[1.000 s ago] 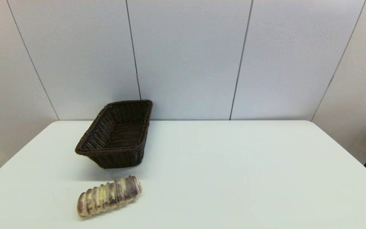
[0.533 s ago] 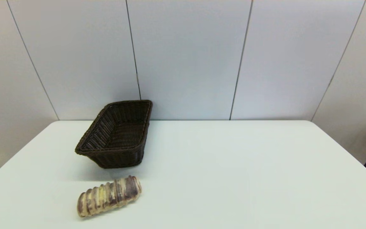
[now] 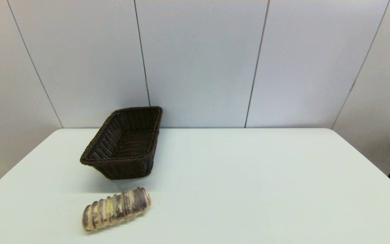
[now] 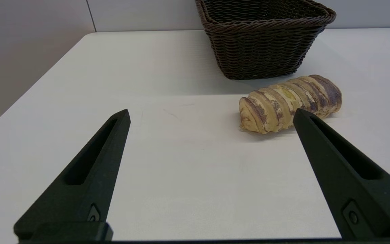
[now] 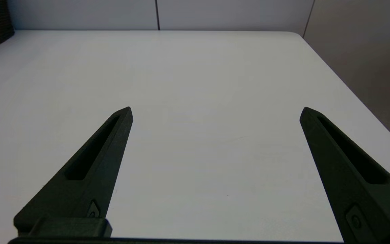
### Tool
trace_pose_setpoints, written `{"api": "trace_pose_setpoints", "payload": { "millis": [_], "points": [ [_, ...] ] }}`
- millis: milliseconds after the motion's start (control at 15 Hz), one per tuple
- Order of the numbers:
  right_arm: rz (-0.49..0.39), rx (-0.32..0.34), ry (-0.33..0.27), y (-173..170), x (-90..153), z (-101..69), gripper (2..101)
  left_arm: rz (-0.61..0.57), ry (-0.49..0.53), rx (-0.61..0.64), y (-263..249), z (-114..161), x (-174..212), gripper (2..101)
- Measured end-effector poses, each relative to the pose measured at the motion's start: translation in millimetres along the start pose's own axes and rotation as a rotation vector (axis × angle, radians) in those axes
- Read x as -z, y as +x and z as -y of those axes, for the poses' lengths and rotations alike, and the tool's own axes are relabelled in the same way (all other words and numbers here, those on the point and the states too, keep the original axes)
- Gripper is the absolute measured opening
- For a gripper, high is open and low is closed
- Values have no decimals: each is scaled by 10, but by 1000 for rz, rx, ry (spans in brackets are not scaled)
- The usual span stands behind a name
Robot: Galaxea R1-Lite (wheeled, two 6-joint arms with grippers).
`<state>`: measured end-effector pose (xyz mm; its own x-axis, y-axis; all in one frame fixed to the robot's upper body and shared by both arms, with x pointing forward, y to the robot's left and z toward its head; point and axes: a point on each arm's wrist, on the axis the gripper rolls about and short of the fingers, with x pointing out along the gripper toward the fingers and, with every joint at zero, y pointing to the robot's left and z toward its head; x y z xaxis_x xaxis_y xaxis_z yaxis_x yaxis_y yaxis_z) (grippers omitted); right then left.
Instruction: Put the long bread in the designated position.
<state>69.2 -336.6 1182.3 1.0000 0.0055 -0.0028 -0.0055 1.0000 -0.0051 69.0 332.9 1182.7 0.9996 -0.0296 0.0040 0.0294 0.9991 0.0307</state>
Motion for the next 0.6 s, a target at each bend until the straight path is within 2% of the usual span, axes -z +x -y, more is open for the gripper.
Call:
{"api": "trace_pose_setpoints", "payload": {
  "millis": [600],
  "points": [
    [-1,0,1,0,1,0,980,0,0,-1,0,0,0,978]
  ]
}}
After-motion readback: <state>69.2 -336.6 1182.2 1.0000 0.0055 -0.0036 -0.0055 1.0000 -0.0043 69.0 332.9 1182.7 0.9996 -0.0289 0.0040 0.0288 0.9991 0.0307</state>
